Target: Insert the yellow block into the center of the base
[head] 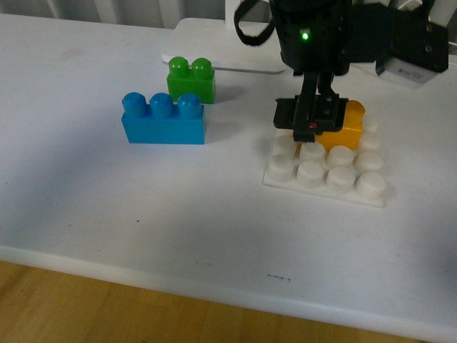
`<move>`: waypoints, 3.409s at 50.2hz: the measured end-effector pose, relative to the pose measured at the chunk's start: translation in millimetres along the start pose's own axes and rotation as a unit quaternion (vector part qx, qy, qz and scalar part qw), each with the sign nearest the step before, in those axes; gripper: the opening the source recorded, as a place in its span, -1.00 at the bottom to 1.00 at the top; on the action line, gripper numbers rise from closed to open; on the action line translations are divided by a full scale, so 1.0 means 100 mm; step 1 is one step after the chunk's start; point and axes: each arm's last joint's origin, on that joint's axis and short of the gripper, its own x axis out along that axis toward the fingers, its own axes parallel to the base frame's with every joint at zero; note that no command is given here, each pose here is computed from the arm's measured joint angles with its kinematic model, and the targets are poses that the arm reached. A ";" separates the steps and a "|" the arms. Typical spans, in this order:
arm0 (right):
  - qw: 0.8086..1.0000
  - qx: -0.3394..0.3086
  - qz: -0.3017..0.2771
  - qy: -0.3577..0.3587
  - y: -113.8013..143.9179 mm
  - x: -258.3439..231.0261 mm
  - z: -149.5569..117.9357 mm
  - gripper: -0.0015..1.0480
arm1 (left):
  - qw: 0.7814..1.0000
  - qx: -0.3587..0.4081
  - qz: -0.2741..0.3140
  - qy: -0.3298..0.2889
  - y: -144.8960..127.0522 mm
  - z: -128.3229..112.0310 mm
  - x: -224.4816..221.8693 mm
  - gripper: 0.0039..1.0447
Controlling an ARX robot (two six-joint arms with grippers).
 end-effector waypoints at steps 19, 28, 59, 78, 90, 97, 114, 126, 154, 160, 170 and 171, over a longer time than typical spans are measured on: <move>1.000 0.000 0.000 0.000 0.00 0.00 0.00 0.82 | 0.974 0.021 0.224 -0.034 -0.20 0.00 -1.17 0.88; 1.000 0.000 0.000 0.000 0.00 0.00 0.00 0.82 | 0.932 -0.044 0.358 -0.042 -0.79 -0.22 -1.66 0.88; 1.000 0.000 0.000 0.000 0.00 0.00 0.00 0.82 | 0.706 -0.463 0.523 -0.115 -2.11 -1.02 -2.22 0.84; 1.000 0.000 0.000 0.000 0.00 0.00 0.00 0.82 | 0.600 -0.580 0.518 -0.186 -2.59 -1.36 -2.15 -0.50; 1.000 0.000 0.000 0.000 0.00 0.00 0.00 0.82 | 0.595 -0.585 0.518 -0.188 -2.81 -1.47 -2.13 -0.93; 1.000 0.000 0.000 0.000 0.00 0.00 0.00 0.82 | 0.598 -0.585 0.513 -0.194 -2.91 -1.56 -2.14 -0.93; 1.000 0.000 0.000 0.000 0.00 0.00 0.00 0.82 | 0.591 -0.584 0.522 -0.194 -3.04 -1.57 -2.10 -0.93; 1.000 0.000 0.000 0.000 0.00 0.00 0.00 0.82 | 0.591 -0.582 0.523 -0.195 -3.08 -1.56 -2.12 -0.93; 1.000 0.000 0.000 0.000 0.00 0.00 0.00 0.82 | 0.591 -0.584 0.521 -0.194 -3.20 -1.51 -2.14 -0.32; 1.000 0.000 0.000 0.000 0.00 0.00 0.00 0.82 | 0.591 -0.584 0.521 -0.194 -3.20 -1.51 -2.14 0.07; 1.000 0.000 0.000 0.000 0.00 0.00 0.00 0.82 | 0.591 -0.584 0.521 -0.194 -3.20 -1.51 -2.14 0.89; 1.000 0.000 0.000 0.000 0.00 0.00 0.00 0.82 | 0.591 -0.584 0.521 -0.194 -3.20 -1.51 -2.14 0.92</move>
